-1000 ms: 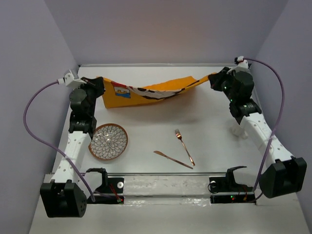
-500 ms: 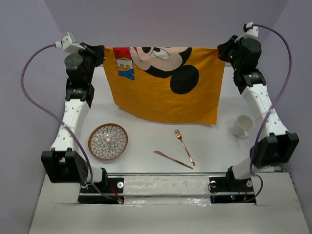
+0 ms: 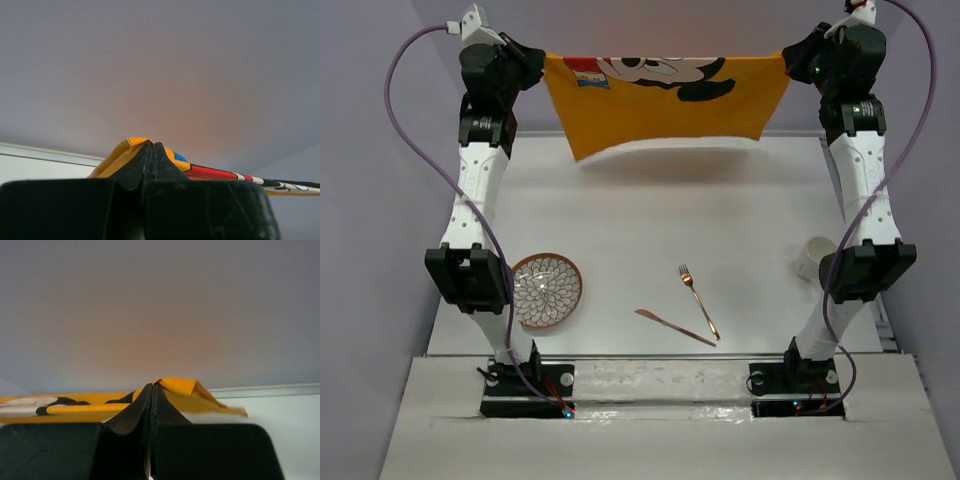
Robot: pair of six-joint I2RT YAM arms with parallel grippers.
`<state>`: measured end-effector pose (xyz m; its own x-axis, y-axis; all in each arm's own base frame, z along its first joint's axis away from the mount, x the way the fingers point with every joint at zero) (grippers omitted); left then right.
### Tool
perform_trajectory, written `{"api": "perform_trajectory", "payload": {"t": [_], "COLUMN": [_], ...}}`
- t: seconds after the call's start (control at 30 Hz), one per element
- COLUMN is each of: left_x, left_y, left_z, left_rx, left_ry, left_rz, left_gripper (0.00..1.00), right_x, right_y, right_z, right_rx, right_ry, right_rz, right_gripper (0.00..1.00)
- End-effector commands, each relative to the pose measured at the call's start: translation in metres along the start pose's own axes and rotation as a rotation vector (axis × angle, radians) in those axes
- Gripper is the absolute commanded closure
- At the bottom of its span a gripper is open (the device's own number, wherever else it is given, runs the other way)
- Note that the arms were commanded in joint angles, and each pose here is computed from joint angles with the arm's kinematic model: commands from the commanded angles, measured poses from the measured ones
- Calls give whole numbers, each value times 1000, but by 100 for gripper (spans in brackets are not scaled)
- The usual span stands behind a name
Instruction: Set the dinner table for one person
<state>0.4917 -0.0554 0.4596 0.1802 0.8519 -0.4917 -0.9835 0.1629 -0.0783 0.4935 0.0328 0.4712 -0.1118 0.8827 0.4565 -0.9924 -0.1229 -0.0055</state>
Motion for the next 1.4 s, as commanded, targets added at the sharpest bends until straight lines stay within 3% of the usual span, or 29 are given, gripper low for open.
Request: {"api": "perform_trajectory", "payload": {"t": [0.0, 0.07, 0.1, 0.17, 0.2, 0.23, 0.27, 0.3, 0.33, 0.47, 0.6, 0.9, 1.37], "left_x": [-11, -1, 13, 25, 49, 54, 56, 75, 78, 112, 123, 113, 122], "left_y": [36, 44, 57, 73, 83, 88, 93, 106, 110, 145, 168, 210, 248], "left_z": [11, -9, -38, -65, -111, -127, -139, -177, -187, -256, -280, -292, -306], "left_rx": [-48, -51, -29, -6, 77, 98, 99, 165, 159, 271, 293, 284, 324], "left_ry": [-6, 17, 33, 85, 117, 140, 170, 193, 201, 235, 222, 208, 157], "left_rz": [-46, -45, -32, -15, 32, 30, 14, 59, 50, 145, 184, 147, 179], "left_gripper": [100, 100, 100, 100, 100, 100, 100, 100, 100, 100, 100, 100, 100], "right_x": [-1, -7, -28, -44, -54, -76, -83, -93, -109, -137, -145, -148, -146], "right_y": [33, 48, 44, 55, 58, 63, 66, 68, 77, 89, 103, 155, 203], "right_z": [7, -7, -48, -71, -90, -136, -151, -169, -202, -258, -286, -327, -340], "right_rx": [-21, -11, 56, 64, 95, 189, 204, 233, 297, 414, 479, 572, 542], "right_ry": [25, 11, -10, -31, -58, -81, -95, -111, -124, -168, -214, -287, -341], "right_rz": [-7, -24, -64, -96, -121, -178, -193, -216, -259, -328, -351, -367, -382], "right_gripper": [100, 100, 100, 100, 100, 100, 100, 100, 100, 100, 100, 100, 100]}}
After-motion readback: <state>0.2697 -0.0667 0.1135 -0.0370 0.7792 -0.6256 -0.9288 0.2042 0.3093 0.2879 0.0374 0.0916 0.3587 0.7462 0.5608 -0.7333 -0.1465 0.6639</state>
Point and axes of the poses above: each gripper's point midway between its finger pads, its own y axis back along the fingers, its own x axis along the line the jaws close on, z = x × y, the point moved 6 cm from there along y, back along the fingers, and after that the axes turned 6 degrees about -y, right-handed, at the moved point
